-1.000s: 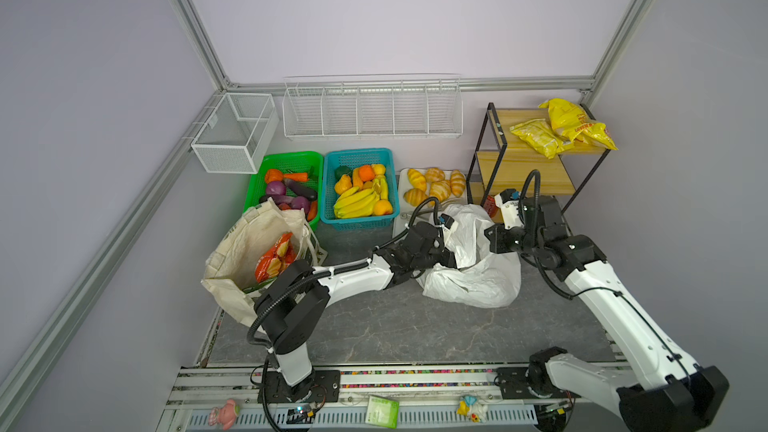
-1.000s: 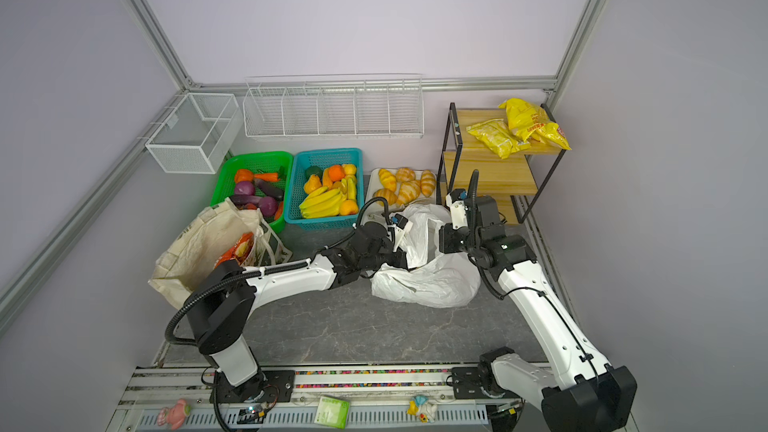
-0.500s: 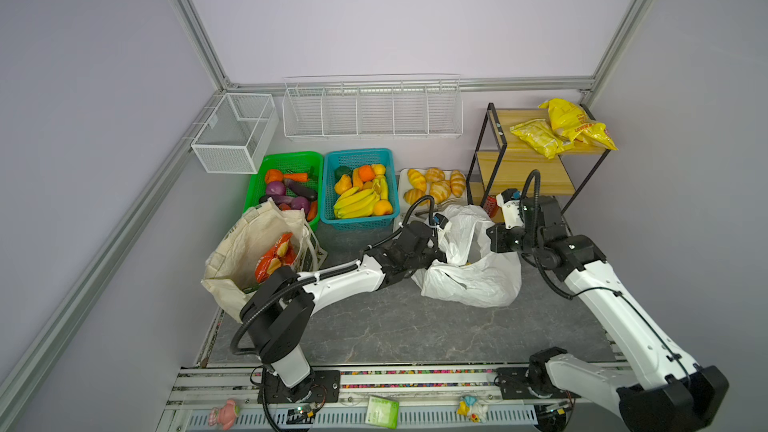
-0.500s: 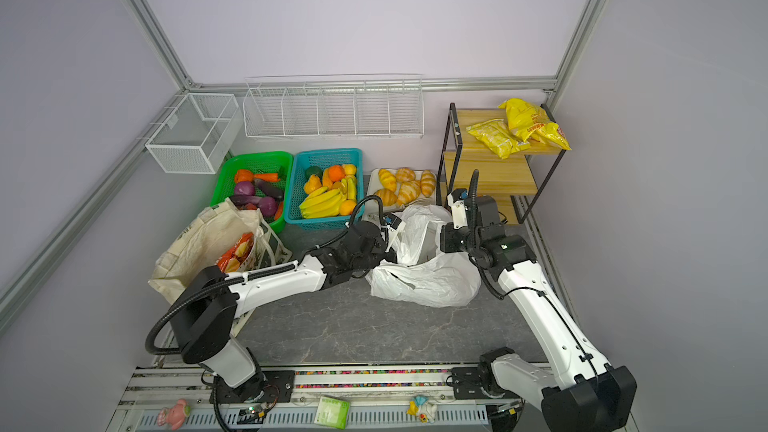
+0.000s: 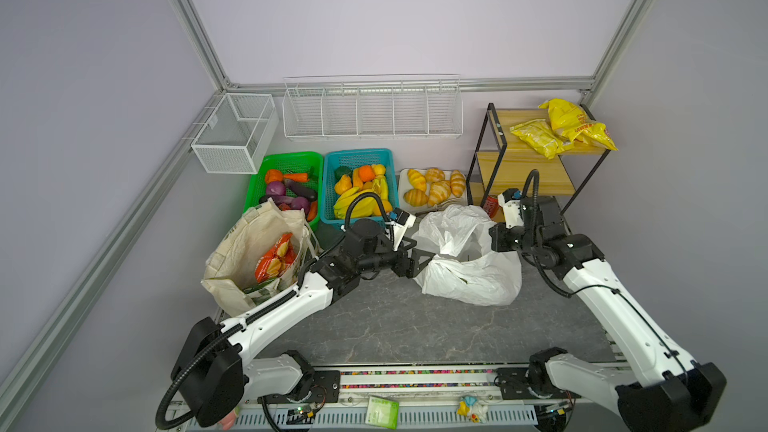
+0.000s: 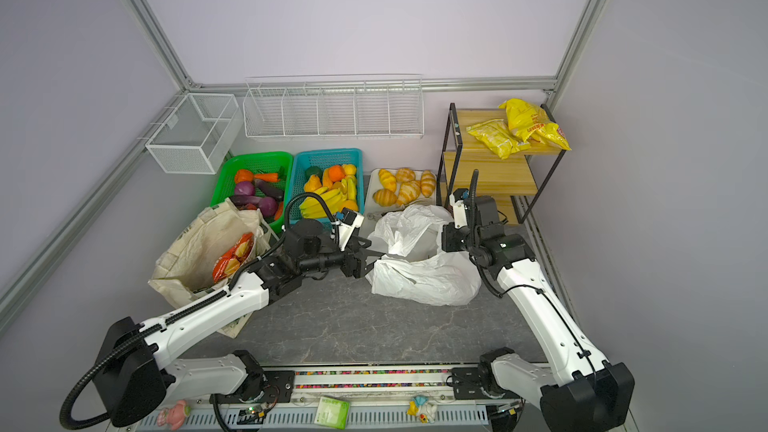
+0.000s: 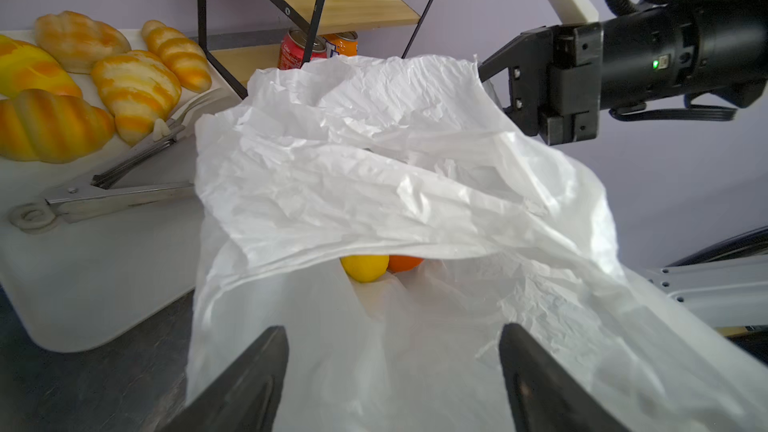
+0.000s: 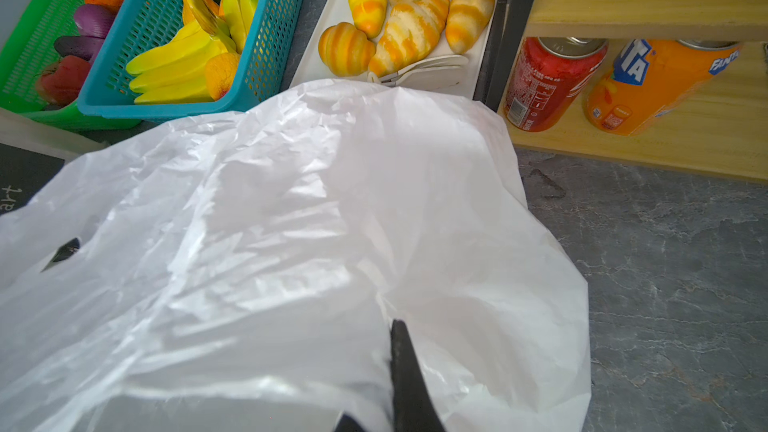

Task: Place the mixed food into the grocery bags and tie them
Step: 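Carry the yellow pear into the white plastic bag and release it, then move the left gripper back to the teal basket and grasp another yellow fruit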

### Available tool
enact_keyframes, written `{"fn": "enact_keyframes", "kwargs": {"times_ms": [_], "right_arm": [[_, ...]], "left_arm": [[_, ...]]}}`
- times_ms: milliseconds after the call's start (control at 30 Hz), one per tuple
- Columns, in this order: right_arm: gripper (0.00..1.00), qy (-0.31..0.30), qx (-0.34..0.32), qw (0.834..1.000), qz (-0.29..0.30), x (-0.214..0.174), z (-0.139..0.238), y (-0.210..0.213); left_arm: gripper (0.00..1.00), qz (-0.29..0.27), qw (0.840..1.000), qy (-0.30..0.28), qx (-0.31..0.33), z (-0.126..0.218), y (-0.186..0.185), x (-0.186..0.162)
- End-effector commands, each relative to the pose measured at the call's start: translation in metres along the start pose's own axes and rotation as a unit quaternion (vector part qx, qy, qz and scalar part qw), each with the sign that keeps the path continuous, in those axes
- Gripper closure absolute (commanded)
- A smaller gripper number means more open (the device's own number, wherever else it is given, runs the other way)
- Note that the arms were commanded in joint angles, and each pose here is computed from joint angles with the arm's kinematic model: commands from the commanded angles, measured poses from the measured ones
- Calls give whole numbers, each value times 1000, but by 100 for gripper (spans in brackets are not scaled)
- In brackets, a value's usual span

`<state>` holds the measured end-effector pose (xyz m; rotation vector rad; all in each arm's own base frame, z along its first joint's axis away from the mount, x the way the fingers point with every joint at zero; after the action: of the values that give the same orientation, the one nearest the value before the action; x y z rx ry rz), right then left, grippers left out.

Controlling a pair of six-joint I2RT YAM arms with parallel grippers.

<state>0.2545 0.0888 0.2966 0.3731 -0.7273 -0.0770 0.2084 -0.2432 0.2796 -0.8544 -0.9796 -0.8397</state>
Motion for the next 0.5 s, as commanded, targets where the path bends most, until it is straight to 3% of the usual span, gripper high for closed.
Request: {"fn": "enact_keyframes", "kwargs": {"times_ms": [0, 100, 167, 467], "right_arm": [[94, 1, -3, 1000, 1, -1, -4, -2], [94, 0, 1, 1000, -1, 0, -4, -2], [94, 2, 7, 1000, -2, 0, -5, -1], [94, 5, 12, 1000, 1, -2, -4, -1]], "left_arm": [[20, 34, 993, -32, 110, 22, 19, 6], [20, 79, 959, -32, 271, 37, 58, 9], [20, 102, 937, -11, 335, 38, 85, 12], [22, 116, 908, 97, 390, -16, 181, 10]]}}
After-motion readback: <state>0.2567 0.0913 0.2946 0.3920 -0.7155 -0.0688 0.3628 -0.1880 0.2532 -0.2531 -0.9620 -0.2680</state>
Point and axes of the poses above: each gripper's point midway between its finger pads, its own z axis back along the fingers, its own y axis along the line the jaws close on, x = y × z, the point moved 9 cm from there along z, back along the fingers, and after that the axes turned 13 degrees about -z, right-handed, at the moved point
